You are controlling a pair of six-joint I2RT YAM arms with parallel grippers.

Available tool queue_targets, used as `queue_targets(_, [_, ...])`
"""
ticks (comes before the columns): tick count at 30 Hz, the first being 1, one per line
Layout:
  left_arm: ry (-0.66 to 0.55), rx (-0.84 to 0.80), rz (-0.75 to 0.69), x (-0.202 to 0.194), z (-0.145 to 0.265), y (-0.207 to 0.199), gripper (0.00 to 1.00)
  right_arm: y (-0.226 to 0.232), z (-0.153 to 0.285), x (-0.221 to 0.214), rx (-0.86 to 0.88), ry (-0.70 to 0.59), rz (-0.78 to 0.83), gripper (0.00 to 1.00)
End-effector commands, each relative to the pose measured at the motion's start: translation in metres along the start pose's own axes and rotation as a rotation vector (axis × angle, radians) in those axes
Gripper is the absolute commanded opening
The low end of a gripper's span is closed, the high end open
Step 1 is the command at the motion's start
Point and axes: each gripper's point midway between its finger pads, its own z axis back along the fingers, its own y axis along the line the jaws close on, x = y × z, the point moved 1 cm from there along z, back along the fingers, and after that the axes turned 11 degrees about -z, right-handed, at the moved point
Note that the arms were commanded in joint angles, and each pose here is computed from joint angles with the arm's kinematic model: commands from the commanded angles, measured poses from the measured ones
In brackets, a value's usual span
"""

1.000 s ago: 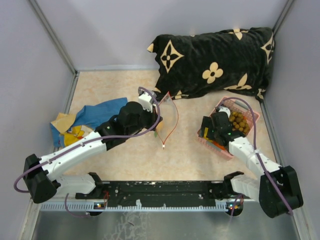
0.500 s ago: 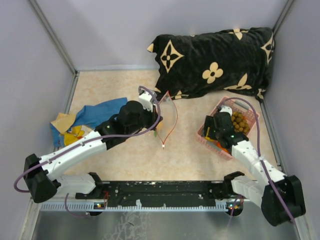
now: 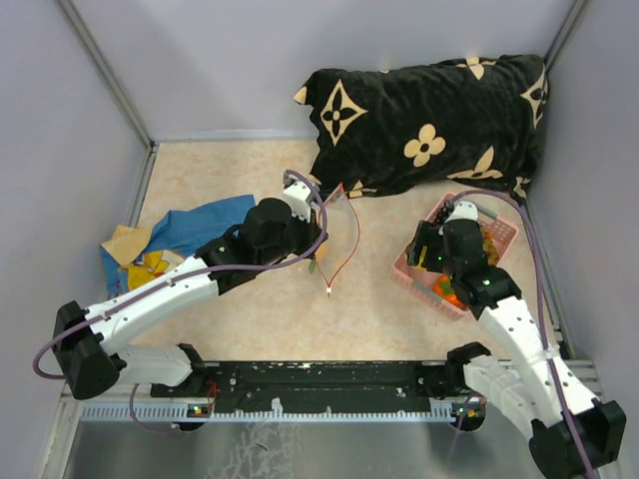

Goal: Place the food in the zip-top bag and seal the zipper
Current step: Pick up the fake fruit from the bin, then place the fake fruit in the zipper food storage bag.

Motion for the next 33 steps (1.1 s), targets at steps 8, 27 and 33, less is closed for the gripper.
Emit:
queue_targets(8, [-0.001,0.000,-0.030,0.013,-0.001,0.001,0.00,0.099,0.079,0.053,0.419,-0.127,0.097,0.50])
queue_targets(27, [0.026,-0.052,-0.016,0.012,-0.004,-0.009,0.00,0.211,0.130,0.059,1.028,-0.168,0.063,0.52])
queue_targets(33, [0.015,-0.071,-0.011,0.016,-0.001,-0.013,0.00,0.202,0.081,0.040,0.909,-0.143,0.048,0.54])
